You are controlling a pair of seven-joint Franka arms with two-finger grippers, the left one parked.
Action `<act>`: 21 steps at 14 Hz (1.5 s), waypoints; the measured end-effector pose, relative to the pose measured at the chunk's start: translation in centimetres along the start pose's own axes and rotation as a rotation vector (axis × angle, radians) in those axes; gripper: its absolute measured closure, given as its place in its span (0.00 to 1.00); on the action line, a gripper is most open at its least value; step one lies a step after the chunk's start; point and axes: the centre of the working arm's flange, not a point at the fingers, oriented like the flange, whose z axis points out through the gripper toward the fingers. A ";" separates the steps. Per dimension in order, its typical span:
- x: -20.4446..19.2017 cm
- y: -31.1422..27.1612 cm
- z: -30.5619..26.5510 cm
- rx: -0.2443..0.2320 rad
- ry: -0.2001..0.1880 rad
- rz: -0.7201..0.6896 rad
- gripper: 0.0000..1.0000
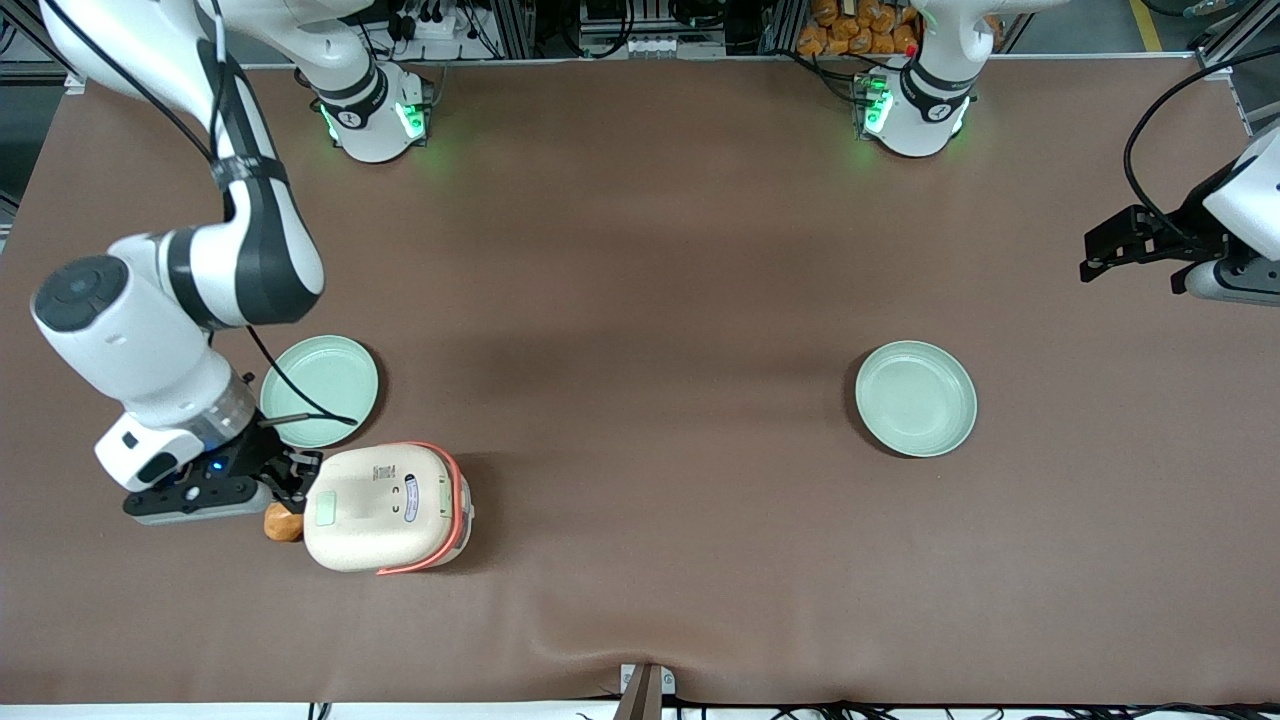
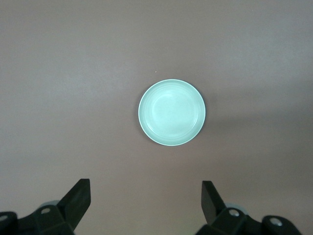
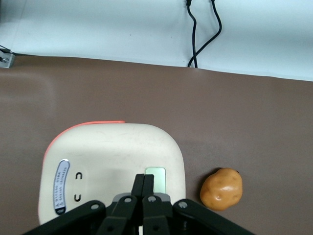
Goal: Press rice cooker button with right arm
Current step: 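Lower the closed right gripper onto the cooker's green button, then press down on the green button with the right gripper fingertips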
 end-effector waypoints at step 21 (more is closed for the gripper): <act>-1.4 0.6 5.7 -0.017 -0.065 0.003 0.99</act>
